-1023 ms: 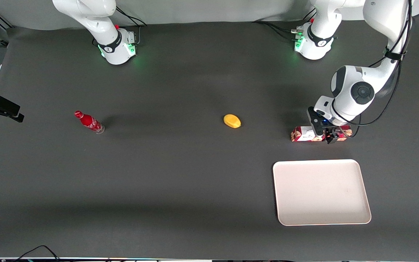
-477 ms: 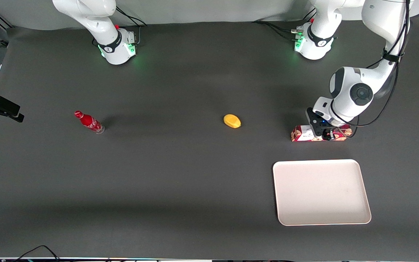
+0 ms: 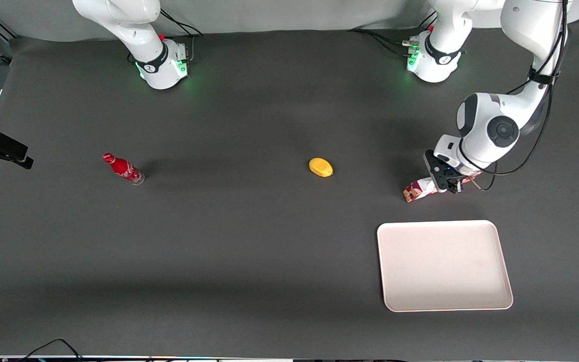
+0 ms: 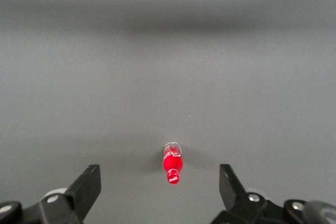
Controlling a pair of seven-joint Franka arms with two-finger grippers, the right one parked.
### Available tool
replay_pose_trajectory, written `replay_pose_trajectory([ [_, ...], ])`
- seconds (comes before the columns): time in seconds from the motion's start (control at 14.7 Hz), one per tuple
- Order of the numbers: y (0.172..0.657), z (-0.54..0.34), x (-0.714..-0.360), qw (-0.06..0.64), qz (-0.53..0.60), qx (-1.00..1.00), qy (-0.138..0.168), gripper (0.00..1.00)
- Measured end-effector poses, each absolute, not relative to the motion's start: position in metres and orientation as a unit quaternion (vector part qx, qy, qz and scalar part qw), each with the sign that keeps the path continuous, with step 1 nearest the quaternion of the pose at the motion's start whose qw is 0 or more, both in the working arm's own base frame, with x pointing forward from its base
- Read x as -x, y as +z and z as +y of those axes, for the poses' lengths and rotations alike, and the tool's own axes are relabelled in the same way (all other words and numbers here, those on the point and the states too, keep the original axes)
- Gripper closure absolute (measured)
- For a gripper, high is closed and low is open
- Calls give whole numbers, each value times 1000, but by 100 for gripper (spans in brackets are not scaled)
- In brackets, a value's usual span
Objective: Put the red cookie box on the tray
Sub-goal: 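Lift the box upright and carry it toward the white tray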
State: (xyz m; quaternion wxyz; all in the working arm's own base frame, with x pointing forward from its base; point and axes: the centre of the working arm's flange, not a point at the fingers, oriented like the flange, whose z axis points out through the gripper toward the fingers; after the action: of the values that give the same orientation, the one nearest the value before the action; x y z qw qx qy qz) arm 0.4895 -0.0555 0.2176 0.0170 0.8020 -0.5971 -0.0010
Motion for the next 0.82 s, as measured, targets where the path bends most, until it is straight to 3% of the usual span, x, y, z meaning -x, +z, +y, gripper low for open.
replay_pose_trajectory([
  [0.34, 258, -53, -510, 46, -515, -856, -6, 93],
  [0.82, 380, -39, -573, 50, -382, -923, 1, 93],
])
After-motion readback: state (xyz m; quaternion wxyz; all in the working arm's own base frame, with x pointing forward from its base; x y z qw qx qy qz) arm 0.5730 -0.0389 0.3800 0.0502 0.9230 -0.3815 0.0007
